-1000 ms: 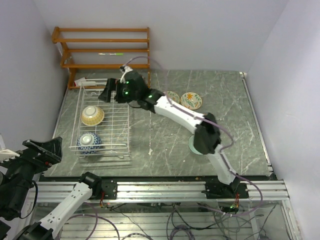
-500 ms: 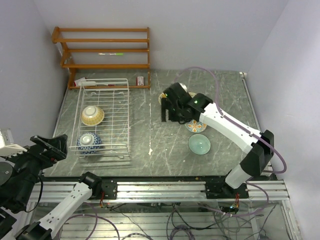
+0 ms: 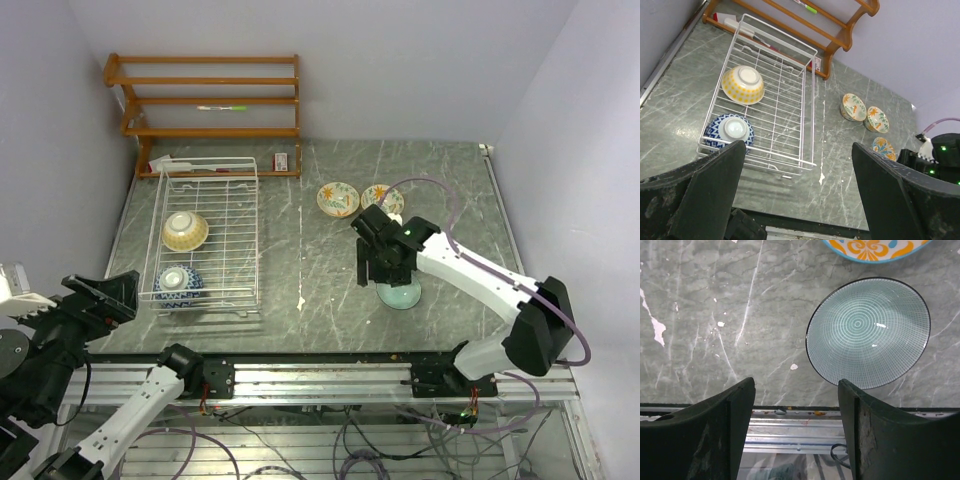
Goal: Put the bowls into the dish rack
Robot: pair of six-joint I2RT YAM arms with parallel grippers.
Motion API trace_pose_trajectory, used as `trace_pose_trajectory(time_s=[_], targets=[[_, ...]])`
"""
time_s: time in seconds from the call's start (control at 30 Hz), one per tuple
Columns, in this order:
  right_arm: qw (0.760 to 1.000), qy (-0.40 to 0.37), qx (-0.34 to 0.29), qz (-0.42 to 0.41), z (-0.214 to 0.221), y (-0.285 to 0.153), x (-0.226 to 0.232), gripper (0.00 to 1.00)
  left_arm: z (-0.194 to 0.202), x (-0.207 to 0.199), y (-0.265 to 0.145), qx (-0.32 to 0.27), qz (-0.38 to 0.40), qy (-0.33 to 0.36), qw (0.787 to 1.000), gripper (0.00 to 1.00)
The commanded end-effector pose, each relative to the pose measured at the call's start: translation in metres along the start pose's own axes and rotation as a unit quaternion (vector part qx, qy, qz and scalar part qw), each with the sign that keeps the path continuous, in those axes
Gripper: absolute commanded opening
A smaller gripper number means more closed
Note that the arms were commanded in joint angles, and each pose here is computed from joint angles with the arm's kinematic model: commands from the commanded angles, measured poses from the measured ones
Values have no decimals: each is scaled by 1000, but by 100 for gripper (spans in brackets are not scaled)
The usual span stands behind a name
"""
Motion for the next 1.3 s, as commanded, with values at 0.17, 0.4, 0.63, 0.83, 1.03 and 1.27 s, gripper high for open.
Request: trace_pose_trajectory(time_s=[0.17, 0.4, 0.63, 0.83, 1.03, 1.27], targets=[[1000, -3, 11, 22, 3, 44, 1, 61, 0, 4, -5, -7, 1, -23, 1000, 99], [998, -12, 19, 55, 8, 68, -2, 50, 0, 8, -9, -6, -10, -23, 1000, 99], [997, -11, 9, 76, 6, 73, -4, 31, 2, 9, -9, -2, -14, -23, 1000, 99], [996, -14, 4, 83, 5, 68, -6, 23, 5, 12, -11, 1, -17, -22, 1000, 99], [995, -23, 5, 95, 4, 67, -8, 14, 6, 14, -14, -3, -14, -25, 1000, 99], [998, -31, -12, 58, -4, 56, 2, 8, 2, 17, -20, -8, -12, -27, 1000, 99]])
Point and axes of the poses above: each gripper's point midway between its finger pads, its own y axis out along the fingers, its own x axis along the line the jaws close on, z = x × y, the point moved 9 cm from there along -y, back along the fingers, and after that the axes turned 4 degrees about y, right-handed, at the moved point
